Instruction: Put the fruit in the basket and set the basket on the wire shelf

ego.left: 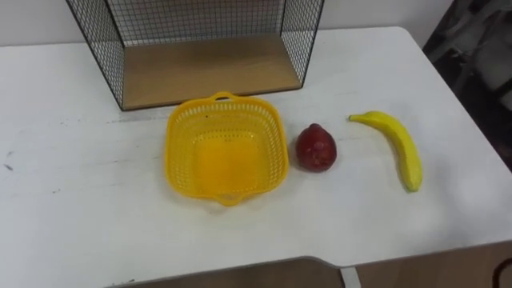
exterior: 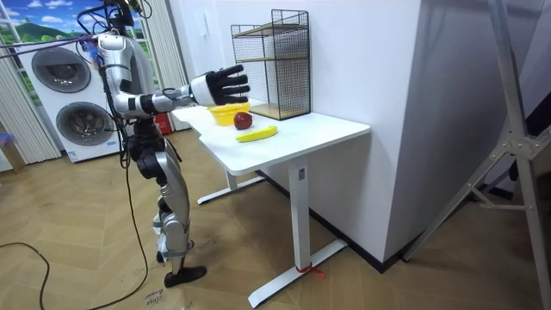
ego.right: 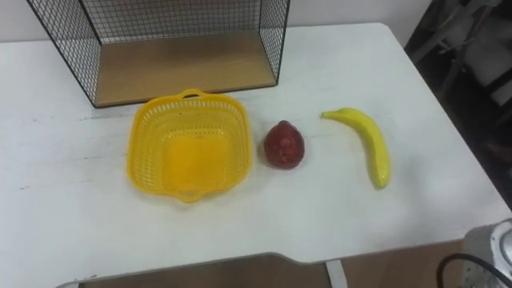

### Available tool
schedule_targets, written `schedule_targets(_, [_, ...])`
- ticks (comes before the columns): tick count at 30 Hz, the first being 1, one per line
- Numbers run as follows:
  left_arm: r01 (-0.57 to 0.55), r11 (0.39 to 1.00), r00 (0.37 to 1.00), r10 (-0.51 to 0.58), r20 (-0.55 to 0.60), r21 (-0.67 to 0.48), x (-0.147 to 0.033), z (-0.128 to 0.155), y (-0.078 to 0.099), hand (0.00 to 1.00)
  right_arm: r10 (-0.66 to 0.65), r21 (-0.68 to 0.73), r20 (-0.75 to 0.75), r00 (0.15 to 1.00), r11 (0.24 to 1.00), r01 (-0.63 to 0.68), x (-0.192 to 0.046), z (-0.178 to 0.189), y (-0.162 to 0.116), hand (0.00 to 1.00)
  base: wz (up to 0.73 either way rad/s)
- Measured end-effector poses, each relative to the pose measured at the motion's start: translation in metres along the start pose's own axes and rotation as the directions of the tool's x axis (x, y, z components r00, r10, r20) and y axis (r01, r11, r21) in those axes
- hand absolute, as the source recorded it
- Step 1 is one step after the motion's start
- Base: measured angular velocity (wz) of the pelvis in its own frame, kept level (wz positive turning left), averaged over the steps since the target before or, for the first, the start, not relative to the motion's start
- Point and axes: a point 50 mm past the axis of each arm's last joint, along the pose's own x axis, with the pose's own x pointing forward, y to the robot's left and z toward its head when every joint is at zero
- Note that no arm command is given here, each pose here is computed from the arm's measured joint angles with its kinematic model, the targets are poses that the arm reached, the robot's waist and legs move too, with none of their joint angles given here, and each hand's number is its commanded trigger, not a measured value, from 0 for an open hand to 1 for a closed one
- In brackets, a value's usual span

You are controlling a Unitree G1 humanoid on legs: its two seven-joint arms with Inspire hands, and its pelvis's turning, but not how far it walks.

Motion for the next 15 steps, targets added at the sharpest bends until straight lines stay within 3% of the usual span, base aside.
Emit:
schedule_targets(7, [0.027,0.998,1.0,-0.028,0.013,0.05,0.0,0.004,-0.006,0.0,0.221,-0.037,-0.008,0.975,0.974,-0.222,-0.013,-0.006,0.03,0.0,0.08])
schedule_targets(15, [0.041,0.997,0.999,-0.042,0.011,0.07,-0.001,0.002,-0.009,0.0,0.448,-0.172,0.007,0.894,0.881,-0.441,-0.029,-0.011,0.052,0.0,0.04])
